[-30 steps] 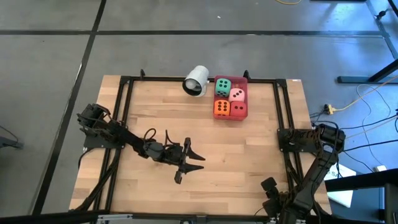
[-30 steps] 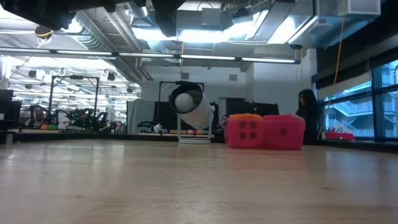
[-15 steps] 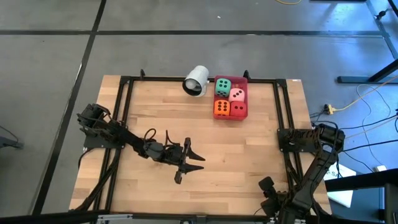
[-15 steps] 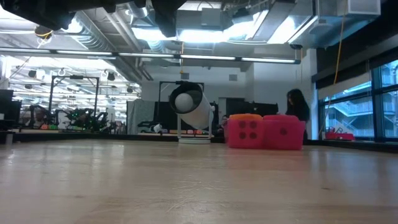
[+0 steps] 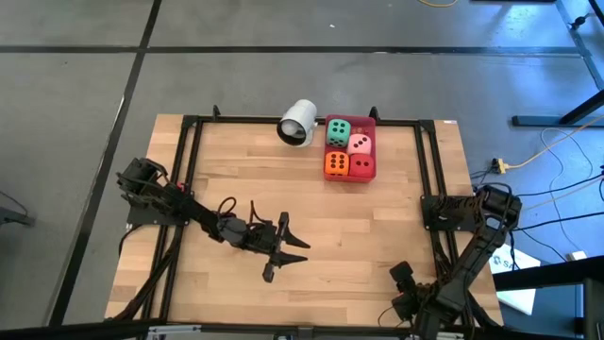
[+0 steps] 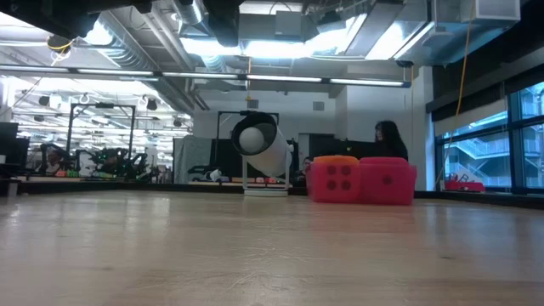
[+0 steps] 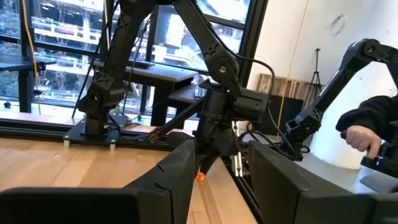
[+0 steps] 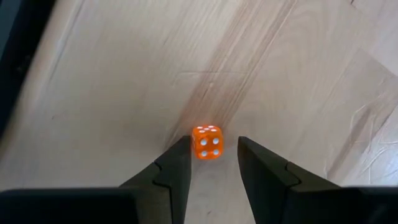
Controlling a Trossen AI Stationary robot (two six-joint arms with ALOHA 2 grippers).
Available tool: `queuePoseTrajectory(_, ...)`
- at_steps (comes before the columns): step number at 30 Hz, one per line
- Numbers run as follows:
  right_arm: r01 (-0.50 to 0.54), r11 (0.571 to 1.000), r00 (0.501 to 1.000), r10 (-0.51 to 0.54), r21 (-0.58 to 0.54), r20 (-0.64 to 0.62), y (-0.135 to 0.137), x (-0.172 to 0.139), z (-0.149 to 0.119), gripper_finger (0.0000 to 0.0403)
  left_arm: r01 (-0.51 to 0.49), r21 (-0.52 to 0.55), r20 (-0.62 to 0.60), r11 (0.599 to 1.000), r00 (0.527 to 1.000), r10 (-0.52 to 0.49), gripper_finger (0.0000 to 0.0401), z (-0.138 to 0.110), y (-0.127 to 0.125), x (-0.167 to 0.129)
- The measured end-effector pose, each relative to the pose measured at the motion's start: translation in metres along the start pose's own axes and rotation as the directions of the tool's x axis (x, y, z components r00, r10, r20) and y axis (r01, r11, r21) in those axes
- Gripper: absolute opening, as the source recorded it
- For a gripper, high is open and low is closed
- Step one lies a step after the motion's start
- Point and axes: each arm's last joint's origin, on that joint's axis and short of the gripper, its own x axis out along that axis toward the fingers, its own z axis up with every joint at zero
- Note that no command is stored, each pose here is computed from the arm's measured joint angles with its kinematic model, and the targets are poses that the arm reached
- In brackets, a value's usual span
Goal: Pick & Place Dice
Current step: Put the small orange dice into the red bin
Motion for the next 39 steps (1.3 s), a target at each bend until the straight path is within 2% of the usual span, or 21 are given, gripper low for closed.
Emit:
queuePoseTrajectory(9,-0.007,1.000,1.000,0.007,-0.004,-0.009,-0.001,0.001,0.000,0.0124,0.003,0.001,-0.001,1.000,1.000,-0.003,0.0143,0.000,-0.001,0.000)
queuePoseTrajectory(20,-0.025,1.000,1.000,0.025,-0.004,-0.013,0.000,0.001,0.001,0.0055,0.003,0.001,-0.001,1.000,1.000,-0.003,0.0143,0.000,-0.001,0.000)
queuePoseTrajectory(30,-0.022,1.000,1.000,0.022,-0.004,-0.002,-0.001,-0.001,0.000,0.0054,0.003,0.001,-0.001,1.000,1.000,-0.003,0.0143,0.000,-0.001,0.000)
queuePoseTrajectory(33,0.029,1.000,1.000,-0.029,-0.003,0.008,-0.009,-0.007,-0.002,0.0053,0.000,0.001,0.000,1.000,1.000,0.000,0.0143,0.000,-0.001,0.000)
queuePoseTrajectory(39,0.113,0.992,0.985,-0.119,0.055,0.126,-0.031,-0.036,-0.001,0.0053,-0.026,0.001,0.005,1.000,1.000,0.026,0.0143,0.000,0.000,0.000)
